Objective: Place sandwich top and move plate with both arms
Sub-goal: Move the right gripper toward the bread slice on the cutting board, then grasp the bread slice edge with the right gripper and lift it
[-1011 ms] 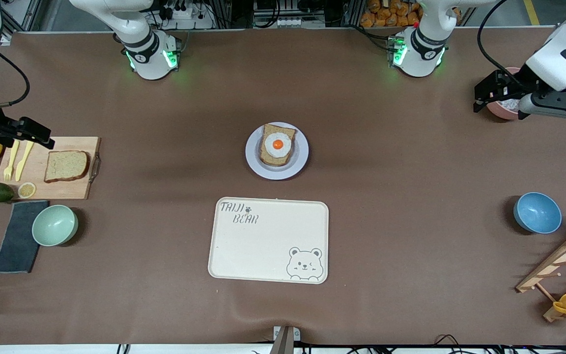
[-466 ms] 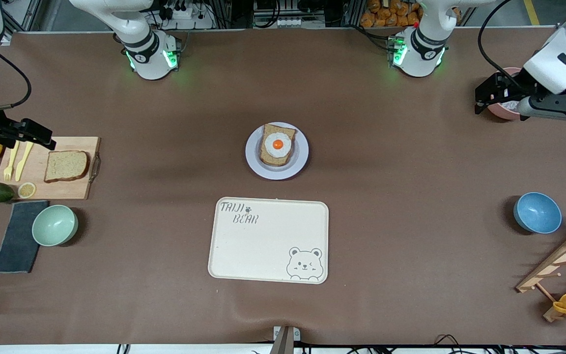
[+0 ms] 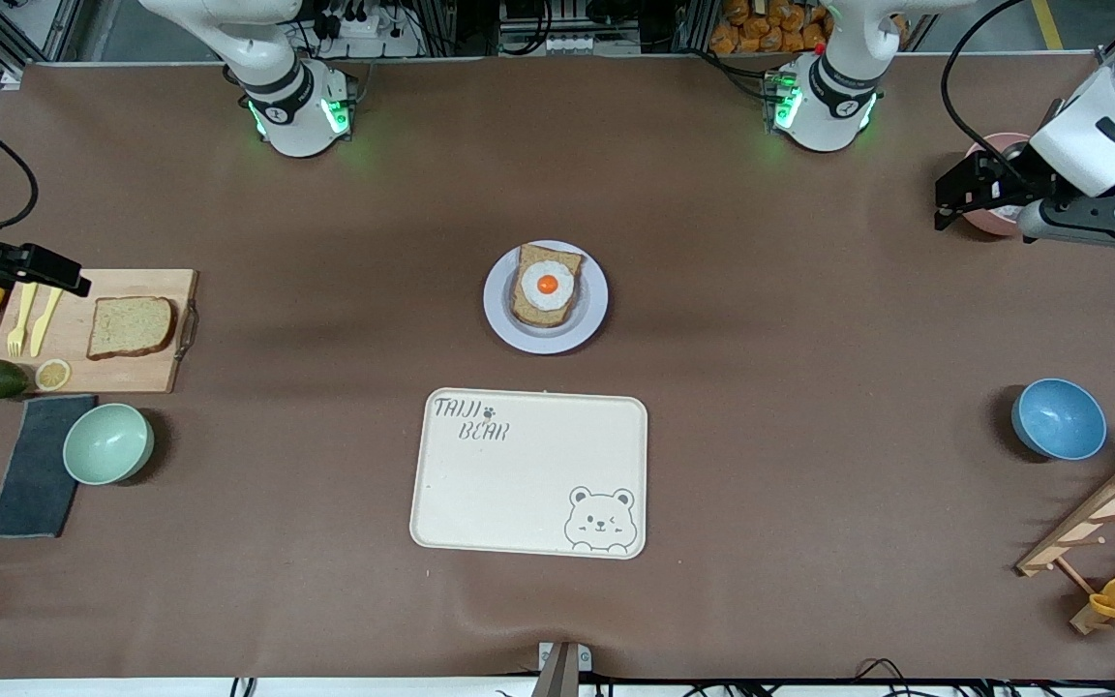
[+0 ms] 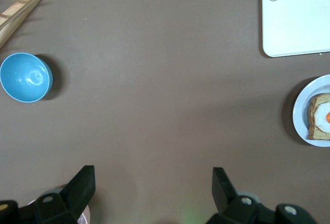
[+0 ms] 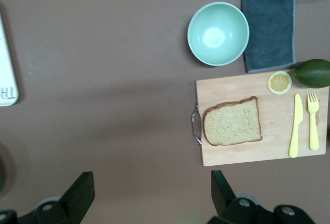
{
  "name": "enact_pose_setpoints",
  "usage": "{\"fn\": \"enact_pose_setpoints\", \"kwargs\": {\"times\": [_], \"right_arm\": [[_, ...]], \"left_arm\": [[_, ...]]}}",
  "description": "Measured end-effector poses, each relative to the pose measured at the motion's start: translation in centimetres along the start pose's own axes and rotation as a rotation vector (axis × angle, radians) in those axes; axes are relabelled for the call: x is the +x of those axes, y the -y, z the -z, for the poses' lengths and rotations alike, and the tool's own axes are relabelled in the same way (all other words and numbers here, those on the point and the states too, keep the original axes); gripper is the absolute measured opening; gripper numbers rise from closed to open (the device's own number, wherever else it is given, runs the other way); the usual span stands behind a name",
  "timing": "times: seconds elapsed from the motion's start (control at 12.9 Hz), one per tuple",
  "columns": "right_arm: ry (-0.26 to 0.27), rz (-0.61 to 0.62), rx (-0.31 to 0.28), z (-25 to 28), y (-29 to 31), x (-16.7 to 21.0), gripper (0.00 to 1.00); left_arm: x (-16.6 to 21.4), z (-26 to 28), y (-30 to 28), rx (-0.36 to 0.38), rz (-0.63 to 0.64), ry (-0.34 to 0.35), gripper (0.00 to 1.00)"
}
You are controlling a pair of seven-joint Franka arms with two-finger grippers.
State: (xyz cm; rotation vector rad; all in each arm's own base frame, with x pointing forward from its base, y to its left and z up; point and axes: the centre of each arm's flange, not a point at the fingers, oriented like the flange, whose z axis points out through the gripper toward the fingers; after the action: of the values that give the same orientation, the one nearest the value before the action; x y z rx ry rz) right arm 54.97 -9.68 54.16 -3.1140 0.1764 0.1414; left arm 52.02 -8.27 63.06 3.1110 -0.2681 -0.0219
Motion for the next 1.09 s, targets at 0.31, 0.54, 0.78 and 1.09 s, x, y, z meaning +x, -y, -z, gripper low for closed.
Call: {"fn": "enact_pose_setpoints", "kwargs": {"times": [0.31,0.54,0.78,1.09], "right_arm": [[0.032,0.006,0.09,-5.0,-7.5,-0.6,1.0],[0.058,0.016,0.168,-9.1,-12.7,-1.3,1.0],[0.053,0.093,0.186,-12.4,-16.9,-1.3,1.0],[0.05,0.129,0.2,-19.4,-23.3,-1.7,0.96]], "left_arm": [[0.0,0.2,-0.2,0.001,-0.005,-0.004,1.0],[0.0,0.3,-0.2,0.001,-0.004,-0.006,1.0],[0.0,0.3,-0.2,0.001,-0.004,-0.006,1.0],[0.0,0.3,-0.3,0.001,-0.006,-0.006,1.0]]}}
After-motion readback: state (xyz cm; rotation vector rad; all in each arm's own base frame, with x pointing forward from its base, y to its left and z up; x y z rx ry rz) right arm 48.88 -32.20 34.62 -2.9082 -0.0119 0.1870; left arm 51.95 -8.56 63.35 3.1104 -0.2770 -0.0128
